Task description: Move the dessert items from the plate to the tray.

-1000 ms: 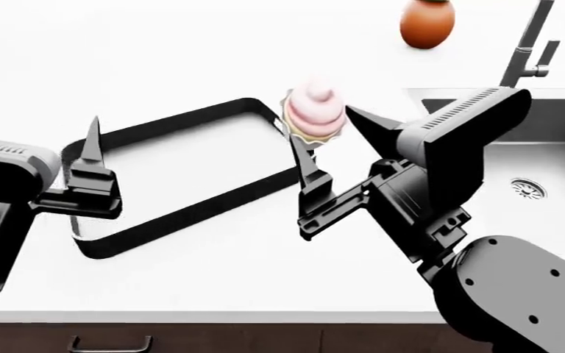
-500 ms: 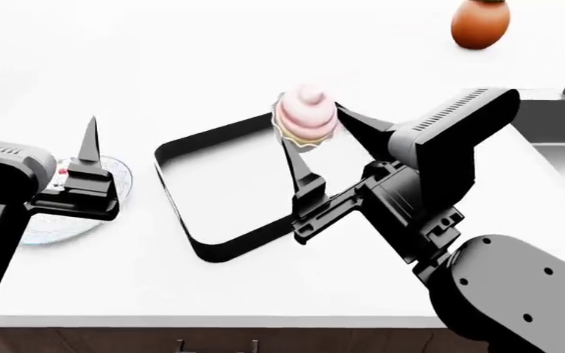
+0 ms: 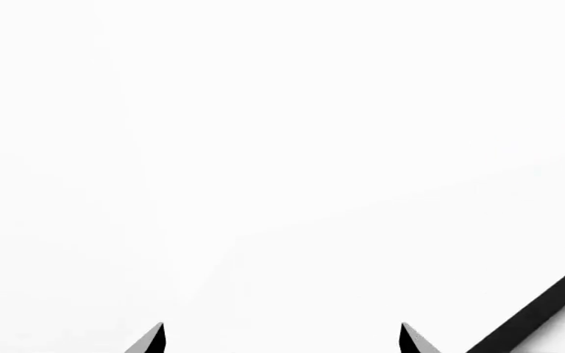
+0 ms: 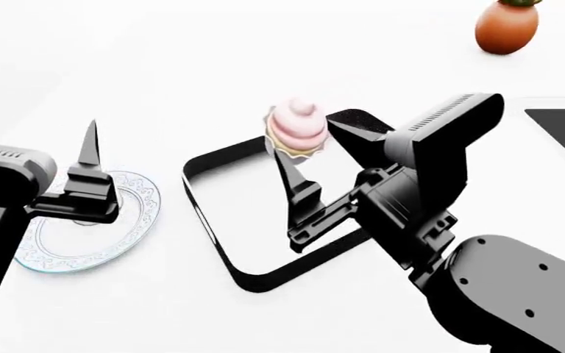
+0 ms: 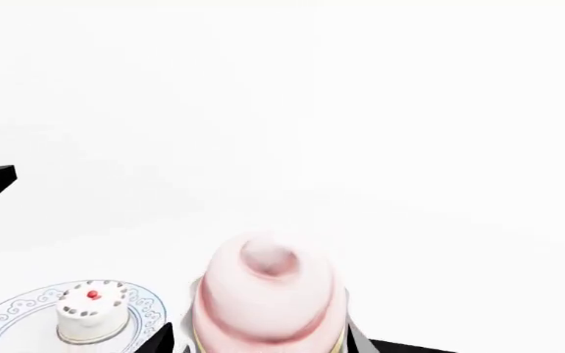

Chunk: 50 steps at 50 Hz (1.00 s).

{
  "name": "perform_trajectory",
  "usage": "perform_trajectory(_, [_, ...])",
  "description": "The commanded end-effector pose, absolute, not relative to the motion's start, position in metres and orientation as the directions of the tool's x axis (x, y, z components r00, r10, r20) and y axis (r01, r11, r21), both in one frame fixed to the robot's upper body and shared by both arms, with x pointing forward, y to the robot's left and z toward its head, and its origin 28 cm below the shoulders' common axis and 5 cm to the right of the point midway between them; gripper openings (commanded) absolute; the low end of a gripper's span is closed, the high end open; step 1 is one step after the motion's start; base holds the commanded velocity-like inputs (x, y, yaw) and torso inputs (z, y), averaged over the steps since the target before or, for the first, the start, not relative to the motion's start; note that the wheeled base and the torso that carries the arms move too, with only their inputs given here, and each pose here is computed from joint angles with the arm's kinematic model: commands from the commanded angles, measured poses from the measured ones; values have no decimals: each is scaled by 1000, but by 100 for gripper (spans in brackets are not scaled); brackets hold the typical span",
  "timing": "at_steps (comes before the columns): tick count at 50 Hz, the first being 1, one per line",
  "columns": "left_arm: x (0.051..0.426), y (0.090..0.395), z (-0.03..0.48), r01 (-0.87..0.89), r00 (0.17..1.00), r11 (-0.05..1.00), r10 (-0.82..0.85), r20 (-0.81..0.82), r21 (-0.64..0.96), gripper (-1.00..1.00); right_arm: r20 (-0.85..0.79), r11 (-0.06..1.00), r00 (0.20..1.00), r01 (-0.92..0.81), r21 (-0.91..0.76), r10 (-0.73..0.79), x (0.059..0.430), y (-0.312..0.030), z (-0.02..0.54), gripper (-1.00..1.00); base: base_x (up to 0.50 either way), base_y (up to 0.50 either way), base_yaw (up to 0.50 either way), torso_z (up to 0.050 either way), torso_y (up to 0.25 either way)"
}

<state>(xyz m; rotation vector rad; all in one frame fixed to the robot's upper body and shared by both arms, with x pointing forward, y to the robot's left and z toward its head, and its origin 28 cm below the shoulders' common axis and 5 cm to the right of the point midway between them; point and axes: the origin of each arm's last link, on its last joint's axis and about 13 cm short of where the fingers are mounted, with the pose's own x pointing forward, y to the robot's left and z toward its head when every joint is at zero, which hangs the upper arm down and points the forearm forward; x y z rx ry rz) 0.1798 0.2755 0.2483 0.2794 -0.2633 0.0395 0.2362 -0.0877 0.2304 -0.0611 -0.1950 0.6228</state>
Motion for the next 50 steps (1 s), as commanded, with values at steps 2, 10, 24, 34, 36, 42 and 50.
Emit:
perform_trajectory(2, [179, 276, 250, -75, 966, 959, 1, 260, 274, 100, 130, 818, 809, -572, -58, 574, 240, -89, 238, -100, 0, 0, 0, 0, 0])
perform_trajectory(10, [181, 275, 252, -70, 966, 957, -4, 257, 280, 100, 141, 831, 819, -548, -94, 556, 246, -90, 244, -100, 354, 1, 0, 0, 0])
perform_trajectory(24, [181, 276, 254, -40, 980, 950, -23, 197, 310, 100, 90, 830, 826, -547, -104, 556, 246, -92, 257, -100, 36, 0, 0, 1, 1])
perform_trajectory(34, [218, 305, 290, 124, 992, 973, -124, -14, 192, 100, 68, 835, 835, -537, -121, 546, 271, -94, 274, -100, 0, 0, 0, 0, 0])
perform_trajectory(36, [230, 312, 298, 138, 990, 972, -131, -52, 188, 100, 65, 834, 834, -539, -118, 548, 275, -93, 275, -100, 0, 0, 0, 0, 0])
perform_trajectory(42, [271, 323, 319, 138, 986, 966, -113, -123, 216, 100, 87, 836, 832, -546, -46, 548, 284, -92, 281, -100, 0, 0, 0, 0, 0])
perform_trajectory(50, [313, 320, 325, 133, 977, 951, -77, -201, 280, 100, 74, 835, 832, -550, -25, 550, 286, -93, 284, -100, 0, 0, 0, 0, 1])
